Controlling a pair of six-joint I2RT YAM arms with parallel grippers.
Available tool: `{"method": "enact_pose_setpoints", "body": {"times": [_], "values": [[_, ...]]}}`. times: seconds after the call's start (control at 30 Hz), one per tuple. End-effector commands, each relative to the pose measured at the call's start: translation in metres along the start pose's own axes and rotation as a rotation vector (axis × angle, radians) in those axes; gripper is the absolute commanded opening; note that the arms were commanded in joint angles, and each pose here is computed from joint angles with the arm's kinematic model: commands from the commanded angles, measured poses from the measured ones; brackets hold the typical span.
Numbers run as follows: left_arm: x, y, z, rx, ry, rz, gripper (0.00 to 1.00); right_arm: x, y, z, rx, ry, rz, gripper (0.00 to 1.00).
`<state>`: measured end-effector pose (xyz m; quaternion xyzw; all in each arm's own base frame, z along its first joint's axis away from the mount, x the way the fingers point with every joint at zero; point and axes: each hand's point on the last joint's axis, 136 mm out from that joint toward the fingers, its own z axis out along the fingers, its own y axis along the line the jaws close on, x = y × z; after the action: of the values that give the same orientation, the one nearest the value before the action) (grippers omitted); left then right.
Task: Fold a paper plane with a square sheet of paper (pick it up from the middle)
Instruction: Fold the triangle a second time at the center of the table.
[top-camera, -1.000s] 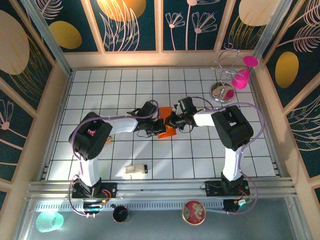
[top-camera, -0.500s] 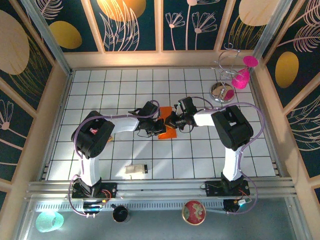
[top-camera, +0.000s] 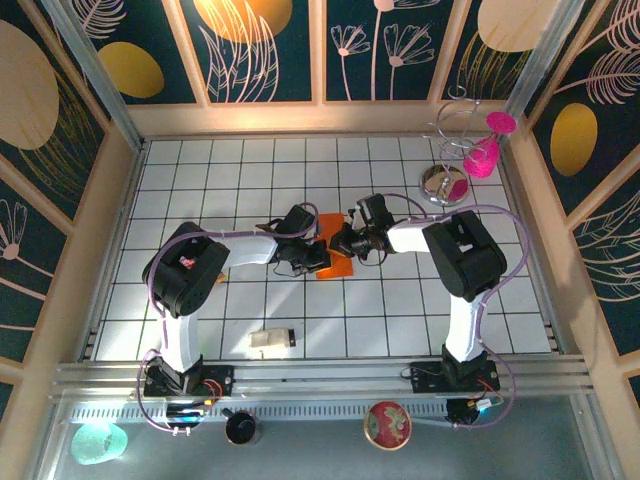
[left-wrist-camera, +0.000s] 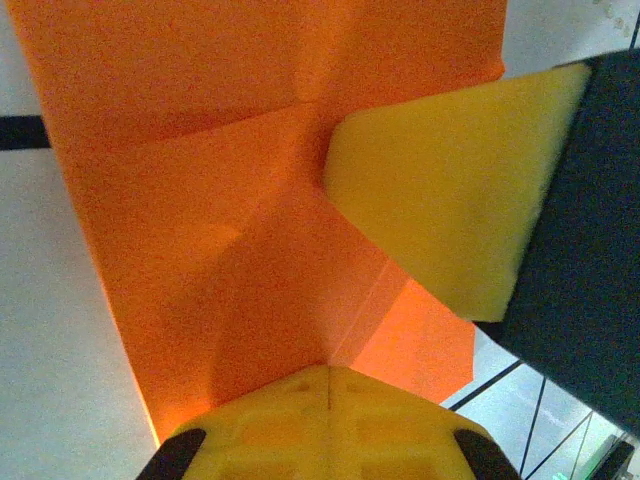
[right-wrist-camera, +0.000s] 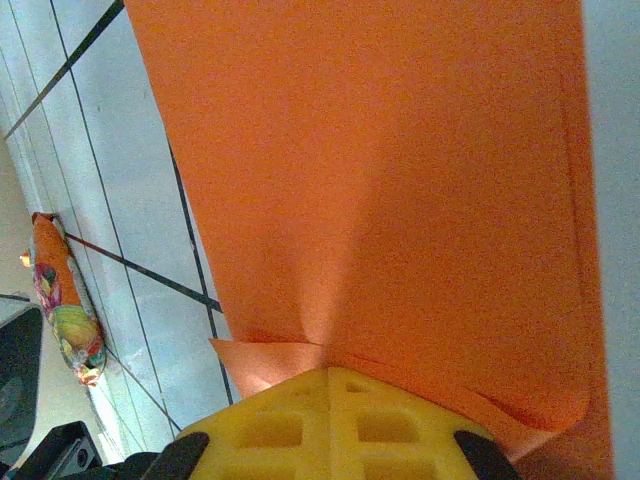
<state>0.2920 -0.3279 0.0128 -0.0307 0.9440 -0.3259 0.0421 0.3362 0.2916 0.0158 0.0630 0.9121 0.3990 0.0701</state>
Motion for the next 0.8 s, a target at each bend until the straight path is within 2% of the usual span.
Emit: {"method": "enact_pose_setpoints", "body": {"times": [0.0,0.2,0.53,0.67,0.77], "values": [[0.019,0.029,0.008,-0.082,0.052,-0.017,0.00,0.025,-0.068,0.008,0.203,0.048,0.108,0.00],[0.028,0.035,0.000,-0.090,0.064,-0.020,0.00,0.026,-0.071,0.006,0.217,0.049,0.111,0.00],[0.065,0.064,-0.015,-0.132,0.115,-0.064,0.00,0.027,-0.071,0.007,0.198,0.050,0.110,0.00],[0.061,0.050,-0.027,-0.096,0.086,-0.051,0.00,0.028,-0.071,0.008,0.191,0.049,0.111,0.00],[0.034,0.009,-0.046,0.008,-0.009,0.011,0.00,0.028,-0.067,0.009,0.175,0.052,0.112,0.00]]}}
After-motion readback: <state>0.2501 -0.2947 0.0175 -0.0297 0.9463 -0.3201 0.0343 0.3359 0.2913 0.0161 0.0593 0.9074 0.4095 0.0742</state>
